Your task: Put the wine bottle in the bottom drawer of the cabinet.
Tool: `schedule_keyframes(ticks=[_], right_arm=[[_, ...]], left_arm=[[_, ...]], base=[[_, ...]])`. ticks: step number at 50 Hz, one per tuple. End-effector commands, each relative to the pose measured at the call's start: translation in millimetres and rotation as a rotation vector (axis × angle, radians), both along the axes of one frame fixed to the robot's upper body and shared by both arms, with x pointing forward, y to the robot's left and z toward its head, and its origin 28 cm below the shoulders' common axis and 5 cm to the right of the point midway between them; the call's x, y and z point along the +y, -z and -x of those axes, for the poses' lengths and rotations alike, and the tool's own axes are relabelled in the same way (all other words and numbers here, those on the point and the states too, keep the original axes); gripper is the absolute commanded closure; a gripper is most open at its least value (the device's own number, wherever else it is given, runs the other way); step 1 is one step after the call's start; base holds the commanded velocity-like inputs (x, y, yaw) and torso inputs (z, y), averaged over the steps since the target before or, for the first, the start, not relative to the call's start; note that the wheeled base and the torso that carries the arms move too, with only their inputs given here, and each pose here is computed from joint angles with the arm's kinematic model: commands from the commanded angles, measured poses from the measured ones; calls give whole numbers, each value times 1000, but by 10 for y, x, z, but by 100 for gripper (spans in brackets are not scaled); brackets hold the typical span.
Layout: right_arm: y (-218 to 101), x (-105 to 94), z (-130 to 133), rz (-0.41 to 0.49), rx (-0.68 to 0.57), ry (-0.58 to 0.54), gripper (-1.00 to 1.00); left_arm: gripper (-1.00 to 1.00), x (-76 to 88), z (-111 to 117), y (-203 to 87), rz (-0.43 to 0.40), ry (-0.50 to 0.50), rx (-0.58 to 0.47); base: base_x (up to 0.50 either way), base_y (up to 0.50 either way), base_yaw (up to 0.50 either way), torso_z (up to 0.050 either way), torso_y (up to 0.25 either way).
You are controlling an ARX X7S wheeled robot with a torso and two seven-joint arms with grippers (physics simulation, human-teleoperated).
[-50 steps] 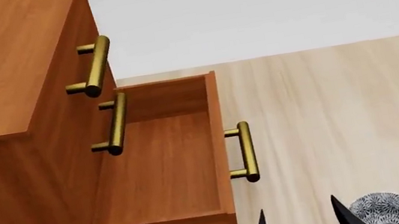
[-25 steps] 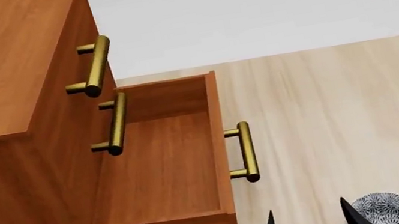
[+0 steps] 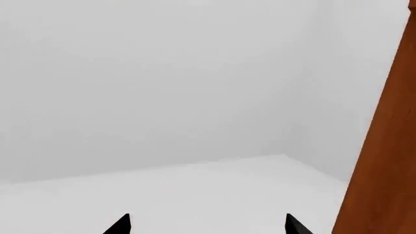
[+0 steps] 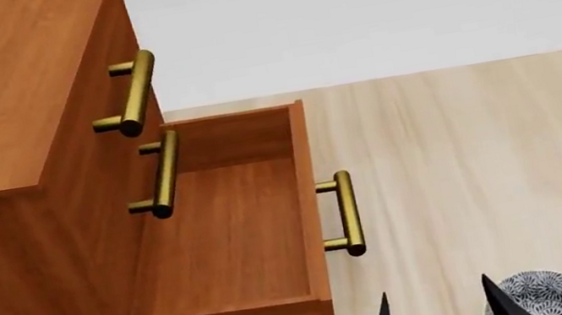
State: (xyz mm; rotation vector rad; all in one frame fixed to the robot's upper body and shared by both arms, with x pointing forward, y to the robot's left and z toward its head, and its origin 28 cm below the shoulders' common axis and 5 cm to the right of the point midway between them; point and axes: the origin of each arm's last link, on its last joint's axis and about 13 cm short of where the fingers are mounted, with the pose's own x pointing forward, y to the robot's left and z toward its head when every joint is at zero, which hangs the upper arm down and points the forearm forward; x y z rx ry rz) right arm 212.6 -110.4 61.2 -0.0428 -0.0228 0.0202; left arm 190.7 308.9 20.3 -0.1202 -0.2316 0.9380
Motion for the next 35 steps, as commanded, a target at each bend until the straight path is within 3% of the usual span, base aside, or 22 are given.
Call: schedule_keyframes(ticks=[1, 4, 13, 14, 15, 16, 17, 19, 21, 23, 26, 34, 35], right_arm=[[19, -1, -12, 0, 7, 0, -100], [19, -11, -13, 3, 10, 4, -100], [23, -1, -20, 14, 15, -3, -100], [25, -1, -21, 14, 16, -3, -100], [26, -1, -21, 14, 17, -3, -100], [27, -1, -20, 14, 17, -3, -100], [27, -1, -19, 14, 18, -3, -100], [24, -3, -14, 14, 17, -4, -100], [23, -12, -5, 17, 17, -2, -100], [31, -24, -8, 15, 18, 2, -100], [42, -30, -16, 13, 21, 5, -100], [104, -34, -27, 12, 35, 10, -100], [105, -31, -24, 11, 36, 10, -100]], left_arm=[[-100, 419, -63, -97, 3, -212, -13], [-100, 533, -13, -179, 45, -265, -40], [-100, 861, 137, -91, 57, -488, -68], [-100, 865, 152, -92, 91, -451, -127], [-100, 847, 174, -118, 60, -437, -161], [-100, 838, 194, -136, 27, -481, -116], [-100, 820, 222, -185, -21, -466, -143], [-100, 854, 234, -164, 14, -472, -126], [-100, 896, 300, -193, -5, -495, -129], [-100, 936, 305, -176, 44, -400, -103], [-100, 1009, 393, -190, -3, -453, -114], [-100, 1396, 645, -125, 5, -474, -91], [-100, 1431, 699, -164, -16, -515, -75]], base=[[0, 0, 0, 0, 0], [0, 0, 0, 0, 0], [0, 0, 0, 0, 0], [0, 0, 0, 0, 0], [0, 0, 0, 0, 0], [0, 0, 0, 0, 0], [0, 0, 0, 0, 0], [0, 0, 0, 0, 0], [0, 0, 0, 0, 0], [0, 0, 0, 0, 0], [0, 0, 0, 0, 0], [0, 0, 0, 0, 0], [0, 0, 0, 0, 0]])
